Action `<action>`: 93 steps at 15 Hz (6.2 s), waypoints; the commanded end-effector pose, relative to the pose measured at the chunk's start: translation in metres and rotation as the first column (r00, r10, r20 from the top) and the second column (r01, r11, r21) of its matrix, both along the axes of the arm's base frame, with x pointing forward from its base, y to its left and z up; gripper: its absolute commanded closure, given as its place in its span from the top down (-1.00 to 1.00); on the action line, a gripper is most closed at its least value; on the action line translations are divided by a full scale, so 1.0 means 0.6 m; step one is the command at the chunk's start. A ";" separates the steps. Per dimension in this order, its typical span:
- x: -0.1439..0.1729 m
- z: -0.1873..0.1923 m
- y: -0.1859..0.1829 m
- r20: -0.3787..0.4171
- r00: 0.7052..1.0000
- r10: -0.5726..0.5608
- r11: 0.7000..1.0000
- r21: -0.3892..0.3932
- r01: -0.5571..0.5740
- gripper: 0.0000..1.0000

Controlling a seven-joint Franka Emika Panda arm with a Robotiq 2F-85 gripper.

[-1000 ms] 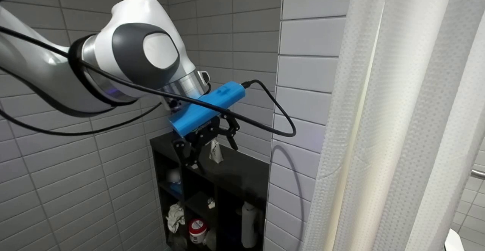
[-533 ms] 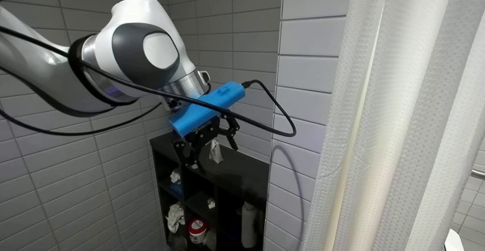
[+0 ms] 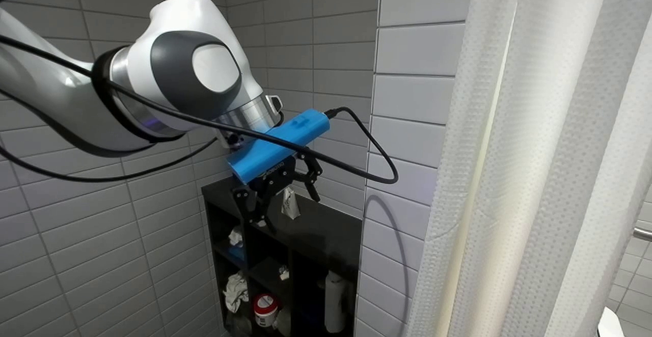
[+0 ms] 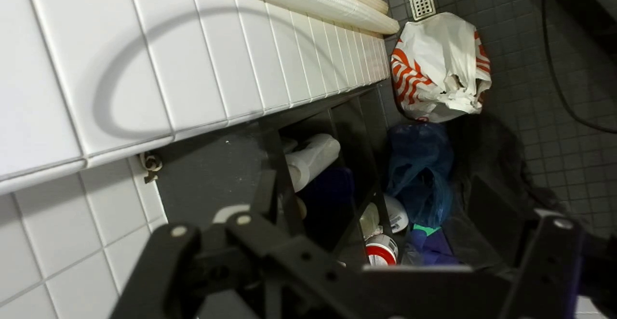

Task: Pick up the dove box

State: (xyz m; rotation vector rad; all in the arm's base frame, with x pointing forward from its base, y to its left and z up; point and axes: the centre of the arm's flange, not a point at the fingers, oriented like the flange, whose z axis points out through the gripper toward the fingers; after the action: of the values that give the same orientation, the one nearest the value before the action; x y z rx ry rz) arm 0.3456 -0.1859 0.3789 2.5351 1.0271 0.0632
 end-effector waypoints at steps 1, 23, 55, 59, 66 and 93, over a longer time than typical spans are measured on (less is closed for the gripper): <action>0.000 0.000 0.000 0.000 1.000 0.000 1.000 0.000 0.000 1.00; 0.080 0.097 -0.051 0.018 0.989 0.145 0.983 -0.120 -0.142 1.00; 0.404 -0.022 0.137 -0.040 0.543 0.839 0.540 -0.070 -0.839 1.00; 0.427 -0.065 0.147 -0.054 0.525 0.849 0.524 -0.032 -0.851 1.00; 0.458 -0.124 0.151 -0.070 0.527 0.847 0.530 0.022 -0.848 1.00; 0.548 -0.132 0.167 0.228 0.821 0.523 0.807 0.178 -0.563 1.00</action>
State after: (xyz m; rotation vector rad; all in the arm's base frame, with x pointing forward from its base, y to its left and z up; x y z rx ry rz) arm 0.6631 -0.0787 0.3032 2.2058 1.7707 0.5392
